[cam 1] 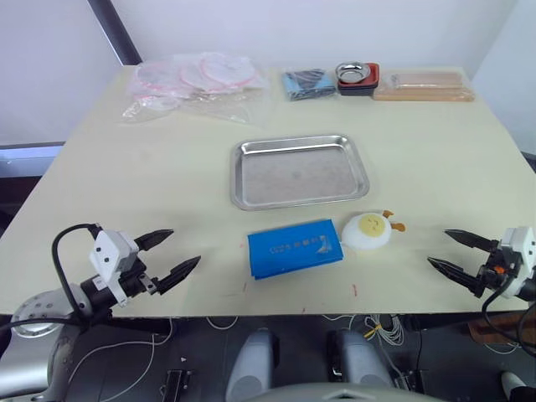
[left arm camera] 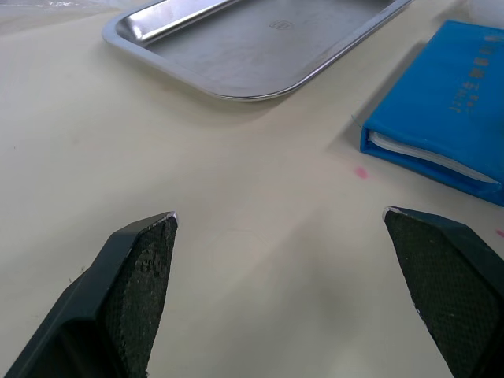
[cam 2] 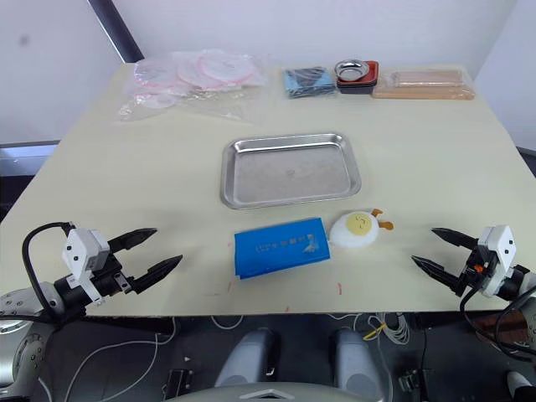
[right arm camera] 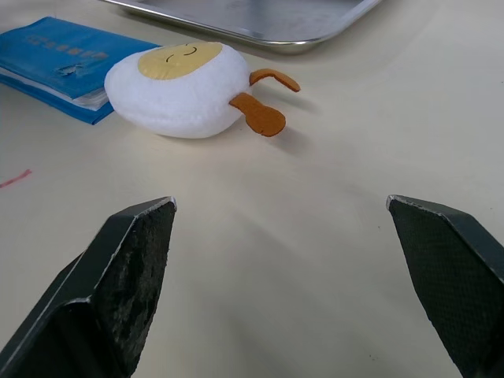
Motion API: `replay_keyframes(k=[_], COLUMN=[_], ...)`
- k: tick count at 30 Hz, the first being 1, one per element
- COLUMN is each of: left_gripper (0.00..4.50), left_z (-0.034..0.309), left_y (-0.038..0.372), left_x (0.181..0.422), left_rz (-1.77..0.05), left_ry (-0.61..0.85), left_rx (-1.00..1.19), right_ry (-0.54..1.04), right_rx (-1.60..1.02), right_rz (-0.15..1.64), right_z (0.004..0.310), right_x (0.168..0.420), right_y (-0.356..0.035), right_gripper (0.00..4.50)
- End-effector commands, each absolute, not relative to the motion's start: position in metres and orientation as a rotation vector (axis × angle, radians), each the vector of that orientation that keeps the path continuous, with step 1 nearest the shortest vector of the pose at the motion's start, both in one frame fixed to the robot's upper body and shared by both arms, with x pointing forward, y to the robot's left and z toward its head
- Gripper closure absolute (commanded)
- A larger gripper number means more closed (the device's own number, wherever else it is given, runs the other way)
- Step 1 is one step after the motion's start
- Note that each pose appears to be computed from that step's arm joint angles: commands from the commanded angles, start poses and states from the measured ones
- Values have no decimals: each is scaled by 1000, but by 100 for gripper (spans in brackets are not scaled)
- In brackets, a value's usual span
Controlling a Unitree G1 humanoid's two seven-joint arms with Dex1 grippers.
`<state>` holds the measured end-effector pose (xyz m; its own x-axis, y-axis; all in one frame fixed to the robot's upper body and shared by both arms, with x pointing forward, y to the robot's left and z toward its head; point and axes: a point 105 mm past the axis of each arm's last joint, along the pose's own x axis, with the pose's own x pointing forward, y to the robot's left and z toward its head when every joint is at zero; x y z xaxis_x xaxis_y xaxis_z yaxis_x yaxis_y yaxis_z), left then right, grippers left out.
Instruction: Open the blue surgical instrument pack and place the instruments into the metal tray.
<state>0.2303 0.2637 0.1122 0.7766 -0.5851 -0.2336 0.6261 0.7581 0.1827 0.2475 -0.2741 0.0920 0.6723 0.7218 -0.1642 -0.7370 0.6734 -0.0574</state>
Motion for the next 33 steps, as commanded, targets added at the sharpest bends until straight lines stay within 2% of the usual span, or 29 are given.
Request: replay_keyframes(k=[1,11,19,21,22,25,28,29,30,31,32,33], left_gripper=[5,5,5,59,105,236,366,417,450,450,450,450], left_z=[121,114,118,118,117,116,115,114,114,113,111,110], left_y=[271,269,258,253,251,244,239,237,235,233,231,229], left_x=[224,220,227,230,231,232,233,234,234,235,235,236], left_rz=[-629,-619,-709,-743,-762,-805,-839,-855,-870,-882,-898,-914], left_ry=[140,152,144,145,145,150,155,160,164,167,171,176], left_rx=[289,284,254,261,262,260,258,256,253,253,251,252], right_ry=[116,135,43,16,5,-4,4,11,19,29,46,62], right_rx=[-151,-206,-206,-189,-181,-159,-137,-127,-116,-106,-105,-107], right_rz=[832,829,851,885,899,938,990,1016,1039,1059,1083,1102], right_z=[97,99,126,134,138,144,147,148,149,148,145,142], right_x=[253,267,271,267,265,259,251,248,245,242,239,236], right_y=[-278,-277,-249,-238,-233,-220,-205,-198,-191,-185,-178,-173], right_gripper=[0,0,0,0,0,80,221,273,341,364,427,439])
